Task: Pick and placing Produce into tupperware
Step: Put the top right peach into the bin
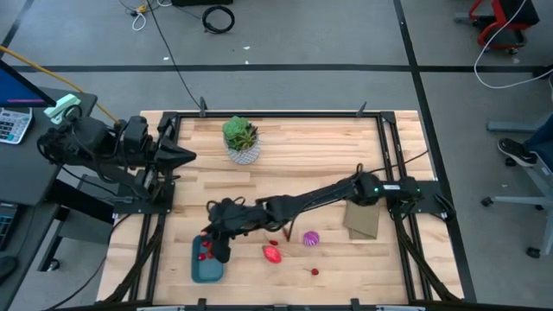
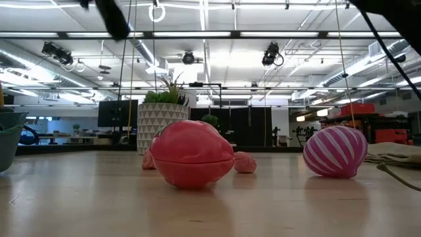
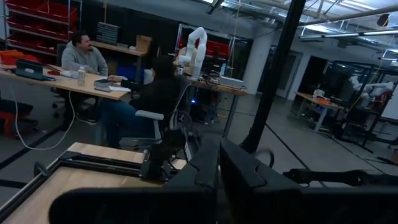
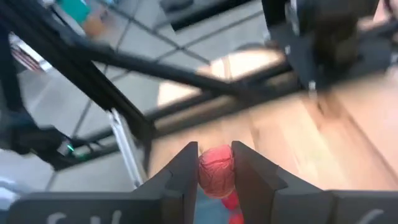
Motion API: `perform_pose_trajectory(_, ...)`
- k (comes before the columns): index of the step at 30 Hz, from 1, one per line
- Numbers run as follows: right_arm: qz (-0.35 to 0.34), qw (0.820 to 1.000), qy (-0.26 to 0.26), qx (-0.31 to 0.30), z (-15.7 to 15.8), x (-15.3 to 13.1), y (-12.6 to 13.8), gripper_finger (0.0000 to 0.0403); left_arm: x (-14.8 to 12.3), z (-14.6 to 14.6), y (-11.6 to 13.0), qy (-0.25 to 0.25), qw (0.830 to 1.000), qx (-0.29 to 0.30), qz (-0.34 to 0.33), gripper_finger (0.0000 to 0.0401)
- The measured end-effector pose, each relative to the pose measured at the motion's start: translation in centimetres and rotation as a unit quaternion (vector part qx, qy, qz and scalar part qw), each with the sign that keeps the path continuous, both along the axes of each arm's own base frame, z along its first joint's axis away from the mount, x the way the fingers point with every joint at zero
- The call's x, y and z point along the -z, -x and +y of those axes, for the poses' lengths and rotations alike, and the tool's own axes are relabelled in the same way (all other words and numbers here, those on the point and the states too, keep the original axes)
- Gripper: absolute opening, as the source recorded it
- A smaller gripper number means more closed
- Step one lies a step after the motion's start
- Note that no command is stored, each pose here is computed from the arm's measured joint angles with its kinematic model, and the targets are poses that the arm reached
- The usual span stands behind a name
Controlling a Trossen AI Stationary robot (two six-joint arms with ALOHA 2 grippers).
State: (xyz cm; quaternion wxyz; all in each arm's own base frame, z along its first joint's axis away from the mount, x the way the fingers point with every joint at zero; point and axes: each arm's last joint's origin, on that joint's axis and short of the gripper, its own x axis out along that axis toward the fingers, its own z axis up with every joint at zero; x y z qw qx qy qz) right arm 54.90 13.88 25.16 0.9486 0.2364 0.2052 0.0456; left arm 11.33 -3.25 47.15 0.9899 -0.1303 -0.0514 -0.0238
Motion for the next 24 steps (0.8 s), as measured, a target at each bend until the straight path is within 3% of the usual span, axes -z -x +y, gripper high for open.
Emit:
perform_pose_trajectory(5,0.044,0.999,0.03,-0.012,0.4,4.5,-0.9,0.0098,0.2,0.0,0.0,-0.003,1.0,0.0,0.009,0.0014)
perform_pose_trajectory(9,0.056,0.998,0.037,-0.019,1.1,6.3,-1.0,0.0098,0.6,0.0,-0.1,-0.011,1.0,0.0,0.029,0.0009)
perform_pose_trajectory(24,0.098,0.993,0.05,-0.039,3.0,7.8,0.0,0.0098,1.2,0.0,-0.1,-0.022,0.998,0.0,0.059,0.0021)
